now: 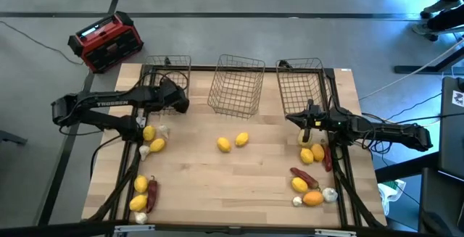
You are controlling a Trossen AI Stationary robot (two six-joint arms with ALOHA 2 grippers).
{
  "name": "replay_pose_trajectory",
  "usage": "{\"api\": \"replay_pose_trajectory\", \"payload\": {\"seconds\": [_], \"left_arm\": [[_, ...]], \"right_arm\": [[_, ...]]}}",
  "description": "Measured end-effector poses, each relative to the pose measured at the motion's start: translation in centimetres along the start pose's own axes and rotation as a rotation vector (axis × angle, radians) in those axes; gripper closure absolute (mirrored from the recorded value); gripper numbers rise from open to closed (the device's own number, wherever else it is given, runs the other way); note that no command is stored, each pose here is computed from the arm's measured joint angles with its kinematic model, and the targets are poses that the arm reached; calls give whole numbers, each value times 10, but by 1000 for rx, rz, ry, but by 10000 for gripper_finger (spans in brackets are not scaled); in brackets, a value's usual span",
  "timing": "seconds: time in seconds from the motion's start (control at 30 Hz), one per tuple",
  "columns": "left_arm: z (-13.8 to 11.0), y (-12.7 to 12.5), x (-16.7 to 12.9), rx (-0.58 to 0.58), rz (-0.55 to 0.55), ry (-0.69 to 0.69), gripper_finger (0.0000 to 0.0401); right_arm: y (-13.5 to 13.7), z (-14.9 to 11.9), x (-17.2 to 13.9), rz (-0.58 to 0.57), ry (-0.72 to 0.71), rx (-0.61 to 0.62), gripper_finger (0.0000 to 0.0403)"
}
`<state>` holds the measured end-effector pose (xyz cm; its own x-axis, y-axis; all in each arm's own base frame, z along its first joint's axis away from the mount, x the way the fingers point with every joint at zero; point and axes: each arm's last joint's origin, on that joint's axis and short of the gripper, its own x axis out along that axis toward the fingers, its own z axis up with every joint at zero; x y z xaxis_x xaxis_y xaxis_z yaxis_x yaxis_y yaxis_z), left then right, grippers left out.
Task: Sort produce into baskets
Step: Put the garlic into the left wire basket
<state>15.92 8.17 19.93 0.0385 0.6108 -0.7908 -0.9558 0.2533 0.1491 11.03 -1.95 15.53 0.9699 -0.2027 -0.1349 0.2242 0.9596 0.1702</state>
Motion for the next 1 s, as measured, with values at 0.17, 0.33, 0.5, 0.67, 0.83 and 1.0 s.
{"api": "replay_pose_trajectory", "payload": {"seconds": [0.17, 0.33, 0.5, 0.67, 0.83, 1.0], "left_arm": [[4, 1, -2, 13, 0, 4, 233], [25, -4, -22, 44, -63, -62, 233], [48, -10, -58, 49, -220, -140, 233], [53, -20, -89, 83, -423, -149, 233], [43, -36, -109, 122, -636, -113, 233], [27, -47, -125, 156, -766, -69, 233]], "right_arm": [[0, 0, 0, 0, 0, 0, 388], [0, 0, 0, 0, 0, 0, 388], [0, 0, 0, 0, 0, 0, 388], [0, 0, 0, -7, -1, 0, 388], [0, 0, 0, -8, -1, 0, 388], [0, 0, 0, -8, -1, 0, 388]]}}
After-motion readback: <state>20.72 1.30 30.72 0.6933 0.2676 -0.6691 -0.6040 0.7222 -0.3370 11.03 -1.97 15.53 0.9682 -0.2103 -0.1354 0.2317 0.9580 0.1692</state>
